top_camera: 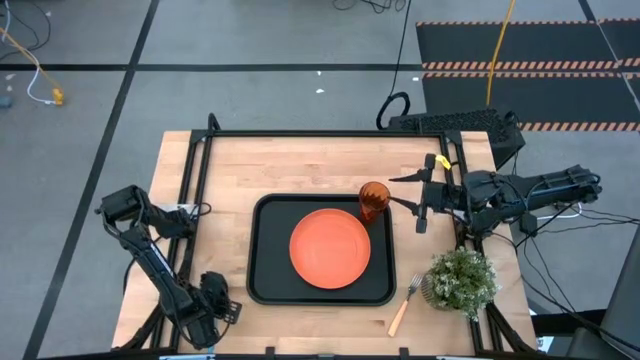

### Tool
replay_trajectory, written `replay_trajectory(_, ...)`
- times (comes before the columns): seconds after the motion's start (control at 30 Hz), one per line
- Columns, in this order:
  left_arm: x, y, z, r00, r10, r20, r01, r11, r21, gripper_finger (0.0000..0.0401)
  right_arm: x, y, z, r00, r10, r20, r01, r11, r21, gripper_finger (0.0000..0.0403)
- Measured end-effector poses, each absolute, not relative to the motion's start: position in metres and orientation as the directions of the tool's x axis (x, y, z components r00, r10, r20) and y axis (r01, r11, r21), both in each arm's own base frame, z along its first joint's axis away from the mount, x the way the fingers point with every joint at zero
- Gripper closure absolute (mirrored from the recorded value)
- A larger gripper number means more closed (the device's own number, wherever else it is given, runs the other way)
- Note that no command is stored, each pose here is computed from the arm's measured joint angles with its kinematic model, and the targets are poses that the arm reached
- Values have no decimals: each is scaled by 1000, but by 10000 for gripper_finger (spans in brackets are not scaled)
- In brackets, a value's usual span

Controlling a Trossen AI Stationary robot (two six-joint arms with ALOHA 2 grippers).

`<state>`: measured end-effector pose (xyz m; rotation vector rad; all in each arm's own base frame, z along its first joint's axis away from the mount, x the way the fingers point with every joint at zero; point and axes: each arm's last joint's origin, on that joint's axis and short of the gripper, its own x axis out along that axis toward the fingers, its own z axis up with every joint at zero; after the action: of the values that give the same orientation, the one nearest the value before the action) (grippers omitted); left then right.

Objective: Pick and place plate/cup/fork/spoon on tray
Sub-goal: Put the blue spoon on the black serving tray

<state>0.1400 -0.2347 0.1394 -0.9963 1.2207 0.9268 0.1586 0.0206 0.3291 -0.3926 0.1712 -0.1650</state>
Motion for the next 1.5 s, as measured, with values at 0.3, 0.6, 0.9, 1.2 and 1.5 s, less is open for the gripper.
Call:
replay_trajectory(0.3,145,-227,139,89,73,-993,-963,261,-67,294,159,21,330,974,-191,-122,130,913,-387,222)
replay_trajectory(0.6,145,-225,139,41,49,-998,-976,217,-29,387,159,21,329,973,-190,-130,129,916,-380,222)
replay_trajectory(0.9,156,-212,150,40,24,-999,-981,190,-35,393,159,21,329,973,-190,-130,128,915,-383,222)
replay_trajectory(1.2,176,-170,190,158,28,-987,-978,145,-153,393,159,21,331,975,-190,-116,130,910,-394,222)
replay_trajectory(1.5,211,-107,205,206,72,-976,-973,117,-197,393,159,21,330,973,-191,-129,124,908,-401,222)
